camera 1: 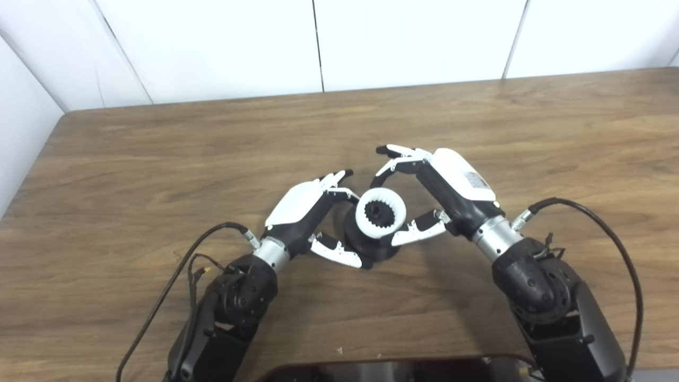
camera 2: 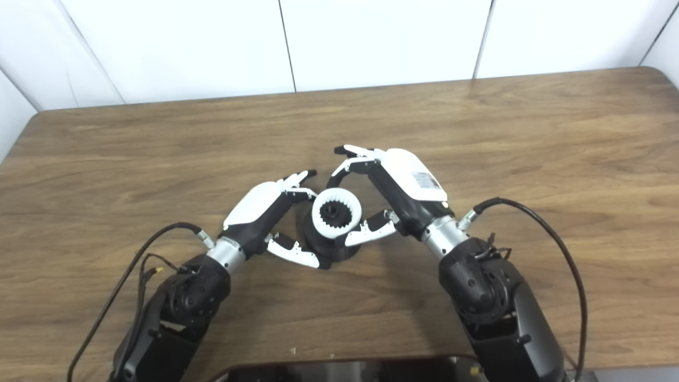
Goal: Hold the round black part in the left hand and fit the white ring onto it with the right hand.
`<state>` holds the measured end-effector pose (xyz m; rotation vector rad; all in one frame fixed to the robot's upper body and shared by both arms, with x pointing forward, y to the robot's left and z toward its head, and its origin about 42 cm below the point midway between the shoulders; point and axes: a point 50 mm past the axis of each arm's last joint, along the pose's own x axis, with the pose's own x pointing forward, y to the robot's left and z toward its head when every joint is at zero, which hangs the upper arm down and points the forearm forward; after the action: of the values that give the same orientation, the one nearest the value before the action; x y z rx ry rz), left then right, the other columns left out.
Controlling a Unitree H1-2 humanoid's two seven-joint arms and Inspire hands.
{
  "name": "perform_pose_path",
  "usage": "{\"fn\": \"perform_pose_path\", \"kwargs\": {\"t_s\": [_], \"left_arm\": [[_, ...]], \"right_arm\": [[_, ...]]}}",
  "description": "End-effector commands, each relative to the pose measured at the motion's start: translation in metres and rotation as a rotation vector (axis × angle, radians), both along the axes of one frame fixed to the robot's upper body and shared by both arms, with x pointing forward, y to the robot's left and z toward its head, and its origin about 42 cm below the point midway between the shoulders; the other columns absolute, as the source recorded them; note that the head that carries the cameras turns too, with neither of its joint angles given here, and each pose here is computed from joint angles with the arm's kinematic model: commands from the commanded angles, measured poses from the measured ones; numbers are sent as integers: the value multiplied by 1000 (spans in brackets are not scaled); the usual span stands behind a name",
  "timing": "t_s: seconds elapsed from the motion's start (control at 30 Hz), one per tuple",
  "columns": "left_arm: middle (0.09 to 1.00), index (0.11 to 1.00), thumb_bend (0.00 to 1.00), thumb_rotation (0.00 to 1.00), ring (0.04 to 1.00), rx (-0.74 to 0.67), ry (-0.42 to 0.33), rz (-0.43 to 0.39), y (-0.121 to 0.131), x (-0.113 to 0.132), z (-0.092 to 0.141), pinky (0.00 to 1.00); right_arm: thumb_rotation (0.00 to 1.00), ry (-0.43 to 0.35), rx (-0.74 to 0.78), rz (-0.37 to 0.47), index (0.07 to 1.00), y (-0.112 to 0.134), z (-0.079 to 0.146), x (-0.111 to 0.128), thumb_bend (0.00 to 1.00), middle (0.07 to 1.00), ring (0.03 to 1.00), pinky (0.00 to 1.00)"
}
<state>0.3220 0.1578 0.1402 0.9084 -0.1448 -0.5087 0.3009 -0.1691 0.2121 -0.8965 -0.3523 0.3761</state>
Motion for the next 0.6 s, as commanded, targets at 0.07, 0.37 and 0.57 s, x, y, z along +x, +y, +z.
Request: {"fn": "perform_pose_path", "kwargs": {"t_s": [0.07,0.37,0.57], "left_arm": [[1000,615,993,357,1000,-33,-76,-22,-7,7,21,1000],[1000,607,991,358,1000,-26,-79,-23,-10,7,20,1000],[1000,608,987,358,1000,-13,-81,-22,-12,6,21,1000]], "right_arm": [[156,-43,-1,29,495,6,6,4,519,878,865,913],[154,-53,-21,44,495,12,7,10,520,877,864,893],[155,-74,-63,65,495,18,16,17,520,881,862,894]]}}
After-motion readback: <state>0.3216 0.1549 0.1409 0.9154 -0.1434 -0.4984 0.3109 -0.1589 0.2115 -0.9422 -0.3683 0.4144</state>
